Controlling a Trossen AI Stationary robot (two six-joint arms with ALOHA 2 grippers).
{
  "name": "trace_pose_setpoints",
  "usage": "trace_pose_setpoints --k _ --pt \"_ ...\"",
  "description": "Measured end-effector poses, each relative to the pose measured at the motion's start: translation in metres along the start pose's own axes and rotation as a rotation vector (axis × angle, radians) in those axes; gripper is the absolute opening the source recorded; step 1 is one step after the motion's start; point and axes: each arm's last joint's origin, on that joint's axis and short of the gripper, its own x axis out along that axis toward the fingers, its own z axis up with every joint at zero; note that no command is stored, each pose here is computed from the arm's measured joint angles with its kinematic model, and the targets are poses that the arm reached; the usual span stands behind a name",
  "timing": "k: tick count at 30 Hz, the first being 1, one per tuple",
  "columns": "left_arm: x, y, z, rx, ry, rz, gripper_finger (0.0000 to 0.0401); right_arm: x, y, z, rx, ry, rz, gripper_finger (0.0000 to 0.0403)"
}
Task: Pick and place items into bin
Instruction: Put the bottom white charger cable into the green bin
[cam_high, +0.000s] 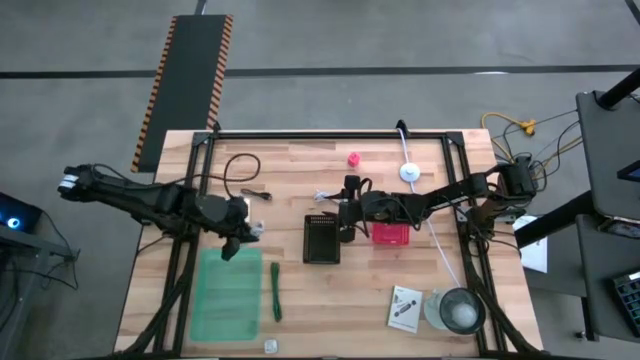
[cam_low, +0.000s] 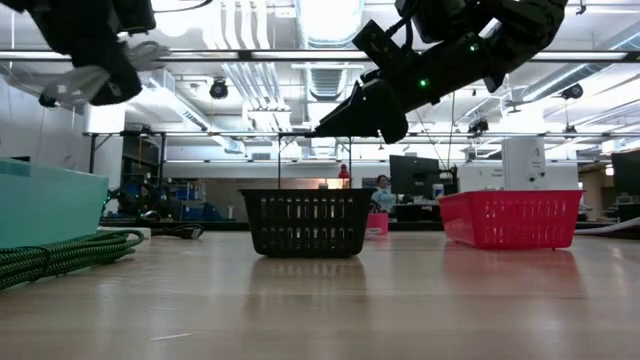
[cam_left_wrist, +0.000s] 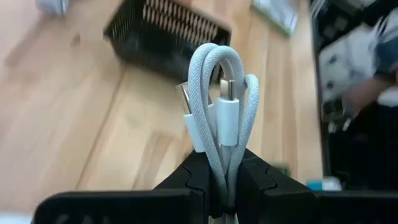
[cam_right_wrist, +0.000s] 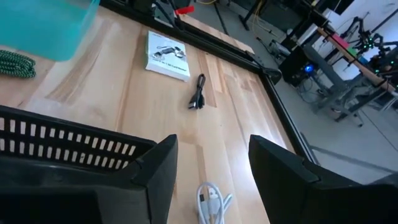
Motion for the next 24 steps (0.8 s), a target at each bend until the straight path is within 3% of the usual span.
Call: trace_pose_setpoints --k 9,16,24 --pt "0.012 -0.009 -0.026 0.037 0.465 0.139 0.0022 0.0 0.0 0.0 0.0 0.0 0.0 0.0185" --pt "0.041 -0.012 -0.037 0.055 0.628 0.227 0.0021 0.0 0.0 0.0 0.0 -0.001 -0.001 0.0185" --pt "0.058 -0.023 -0.04 0.062 0.736 0.215 0.0021 0.0 -0.001 0.001 0.004 -0.012 -0.006 0.0185"
